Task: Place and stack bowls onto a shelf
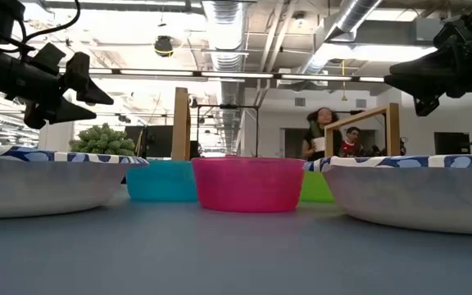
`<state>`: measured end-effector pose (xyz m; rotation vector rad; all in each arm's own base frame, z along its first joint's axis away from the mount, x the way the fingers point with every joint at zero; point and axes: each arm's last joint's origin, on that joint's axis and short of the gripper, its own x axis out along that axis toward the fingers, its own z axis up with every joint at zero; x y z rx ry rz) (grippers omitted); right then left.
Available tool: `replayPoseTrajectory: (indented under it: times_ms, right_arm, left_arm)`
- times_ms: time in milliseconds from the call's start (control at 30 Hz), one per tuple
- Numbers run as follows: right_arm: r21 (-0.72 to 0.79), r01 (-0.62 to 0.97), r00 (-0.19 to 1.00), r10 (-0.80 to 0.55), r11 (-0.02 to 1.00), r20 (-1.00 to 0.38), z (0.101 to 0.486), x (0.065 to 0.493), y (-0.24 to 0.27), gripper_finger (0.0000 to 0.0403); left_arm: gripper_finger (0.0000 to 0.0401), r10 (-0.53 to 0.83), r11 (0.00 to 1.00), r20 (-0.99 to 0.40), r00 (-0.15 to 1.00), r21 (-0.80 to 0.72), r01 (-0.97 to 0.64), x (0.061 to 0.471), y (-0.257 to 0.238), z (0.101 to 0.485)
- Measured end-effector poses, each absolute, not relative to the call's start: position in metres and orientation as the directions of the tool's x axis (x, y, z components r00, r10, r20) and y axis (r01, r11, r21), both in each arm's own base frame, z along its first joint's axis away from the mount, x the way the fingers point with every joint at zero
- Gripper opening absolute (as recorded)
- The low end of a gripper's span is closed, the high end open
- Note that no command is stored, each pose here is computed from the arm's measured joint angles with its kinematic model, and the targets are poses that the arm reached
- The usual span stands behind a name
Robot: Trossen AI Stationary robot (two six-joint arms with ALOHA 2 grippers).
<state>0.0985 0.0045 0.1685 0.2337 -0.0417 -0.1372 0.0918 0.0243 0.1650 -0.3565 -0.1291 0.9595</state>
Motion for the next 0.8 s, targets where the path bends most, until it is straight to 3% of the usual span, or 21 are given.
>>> replayPoseTrajectory:
  times_ms: [800]
  right_arm:
    - [0.233,0.130,0.990,-0.140,0.964,0.026,0.1686,0.0985,0.0045,0.0134]
  left_arm:
    - [0.0281,0.795,0.538,-0.049,0.605,-0.404,-0.740,0.0927,0.0236,0.1653]
